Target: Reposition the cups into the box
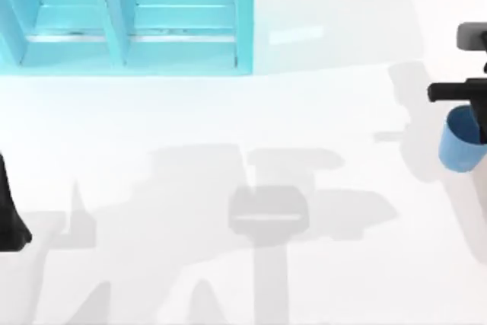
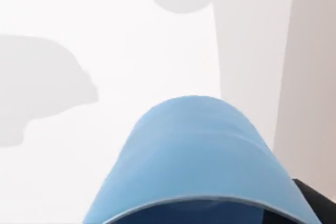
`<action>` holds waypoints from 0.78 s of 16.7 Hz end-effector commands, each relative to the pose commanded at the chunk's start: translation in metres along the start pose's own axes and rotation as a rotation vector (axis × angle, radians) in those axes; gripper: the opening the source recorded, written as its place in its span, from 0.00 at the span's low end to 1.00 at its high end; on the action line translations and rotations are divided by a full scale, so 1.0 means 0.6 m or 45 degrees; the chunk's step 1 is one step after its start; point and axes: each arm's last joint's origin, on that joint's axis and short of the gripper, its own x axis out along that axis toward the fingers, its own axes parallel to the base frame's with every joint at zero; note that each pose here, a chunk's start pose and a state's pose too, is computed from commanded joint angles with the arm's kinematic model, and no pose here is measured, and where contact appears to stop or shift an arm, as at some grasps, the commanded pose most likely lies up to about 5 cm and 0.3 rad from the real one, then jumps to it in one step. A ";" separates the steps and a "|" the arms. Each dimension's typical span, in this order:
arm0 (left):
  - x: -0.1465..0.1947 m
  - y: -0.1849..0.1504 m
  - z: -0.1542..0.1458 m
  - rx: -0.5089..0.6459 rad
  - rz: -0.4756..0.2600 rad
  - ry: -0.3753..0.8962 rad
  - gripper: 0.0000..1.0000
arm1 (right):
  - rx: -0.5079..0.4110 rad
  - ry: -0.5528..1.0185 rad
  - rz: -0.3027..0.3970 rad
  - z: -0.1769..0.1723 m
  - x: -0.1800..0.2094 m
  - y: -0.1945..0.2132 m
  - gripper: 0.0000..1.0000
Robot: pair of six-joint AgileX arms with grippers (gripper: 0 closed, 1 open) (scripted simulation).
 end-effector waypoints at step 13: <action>0.000 0.000 0.000 0.000 0.000 0.000 1.00 | 0.001 0.000 0.044 -0.011 -0.061 -0.388 0.00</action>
